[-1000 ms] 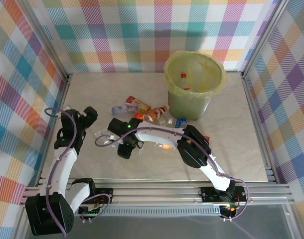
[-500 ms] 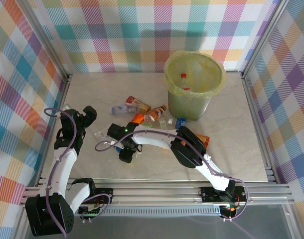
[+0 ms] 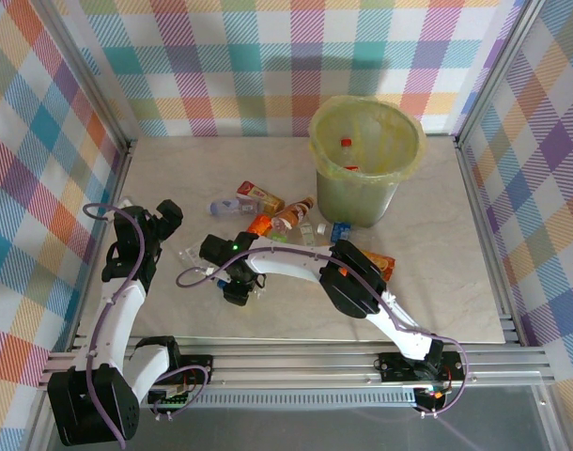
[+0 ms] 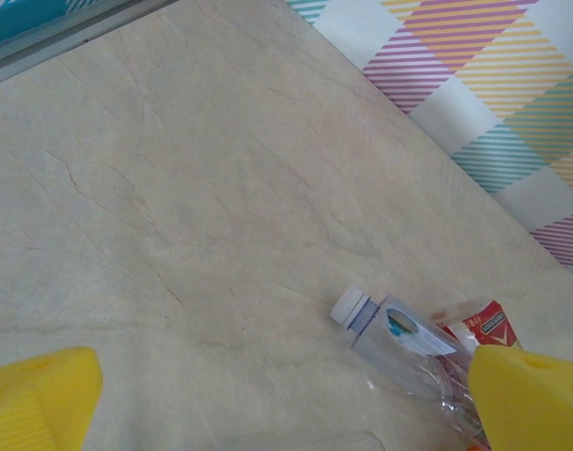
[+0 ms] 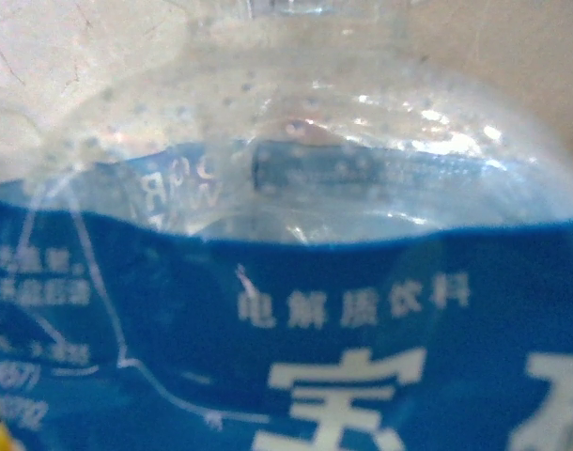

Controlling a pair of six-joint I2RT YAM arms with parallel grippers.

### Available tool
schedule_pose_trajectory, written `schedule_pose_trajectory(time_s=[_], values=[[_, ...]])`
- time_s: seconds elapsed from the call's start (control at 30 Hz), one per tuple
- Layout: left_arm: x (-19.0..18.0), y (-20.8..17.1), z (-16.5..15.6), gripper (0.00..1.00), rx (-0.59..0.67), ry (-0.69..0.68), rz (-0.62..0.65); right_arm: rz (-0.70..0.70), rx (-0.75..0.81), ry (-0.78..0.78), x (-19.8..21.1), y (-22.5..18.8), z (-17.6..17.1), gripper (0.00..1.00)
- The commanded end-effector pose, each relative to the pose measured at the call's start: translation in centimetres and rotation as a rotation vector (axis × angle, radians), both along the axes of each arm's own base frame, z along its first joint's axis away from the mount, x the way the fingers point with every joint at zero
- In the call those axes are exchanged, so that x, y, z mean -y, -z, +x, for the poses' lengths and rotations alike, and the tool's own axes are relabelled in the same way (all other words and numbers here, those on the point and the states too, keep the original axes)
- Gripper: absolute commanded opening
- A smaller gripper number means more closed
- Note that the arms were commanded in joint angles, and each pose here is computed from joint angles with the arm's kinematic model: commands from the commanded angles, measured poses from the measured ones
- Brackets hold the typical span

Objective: Put the plastic bottles in the bin

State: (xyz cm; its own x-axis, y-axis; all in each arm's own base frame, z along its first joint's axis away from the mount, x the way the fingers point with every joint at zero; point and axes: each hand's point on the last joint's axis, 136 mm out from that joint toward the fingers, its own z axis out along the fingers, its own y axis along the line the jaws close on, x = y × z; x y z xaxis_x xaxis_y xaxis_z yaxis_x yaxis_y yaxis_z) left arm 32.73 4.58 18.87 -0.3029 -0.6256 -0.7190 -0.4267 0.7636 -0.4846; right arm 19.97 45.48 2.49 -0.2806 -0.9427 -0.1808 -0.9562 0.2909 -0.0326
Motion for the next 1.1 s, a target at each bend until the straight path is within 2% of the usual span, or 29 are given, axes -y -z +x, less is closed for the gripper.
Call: schedule_pose_trajectory(time_s=[0.0, 0.27, 0.37, 0.47, 0.77, 1.07], values=[[-0.6, -0.1, -0.2, 1.0, -0.012, -0.015, 0.021, 0.064, 0.027, -0.012, -0.7, -3.9, -0.3, 0.45], [-0.3, -0.4, 0.0, 1.0, -0.017, 0.002, 0.013, 0.219, 0.116, 0.034, -0.7, -12.2, 0.2, 0.33], [-0.2, -0.7, 0.0, 1.0, -0.008, 0.005, 0.008, 0.27, 0.199, 0.064, 0.0, -15.8, 1.3, 0.27], [-0.1, -1.1, -0.1, 1.0, 0.006, 0.003, 0.003, 0.312, 0.28, 0.156, 1.5, -19.2, 2.9, 0.23], [0.6, -0.5, 0.1, 1.0, 0.019, 0.03, -0.039, 0.459, 0.527, 0.362, 6.7, -29.9, 9.7, 0.21], [1.1, -0.6, 0.1, 1.0, 0.017, 0.049, -0.06, 0.611, 0.704, 0.588, 14.9, -38.9, 17.4, 0.18]])
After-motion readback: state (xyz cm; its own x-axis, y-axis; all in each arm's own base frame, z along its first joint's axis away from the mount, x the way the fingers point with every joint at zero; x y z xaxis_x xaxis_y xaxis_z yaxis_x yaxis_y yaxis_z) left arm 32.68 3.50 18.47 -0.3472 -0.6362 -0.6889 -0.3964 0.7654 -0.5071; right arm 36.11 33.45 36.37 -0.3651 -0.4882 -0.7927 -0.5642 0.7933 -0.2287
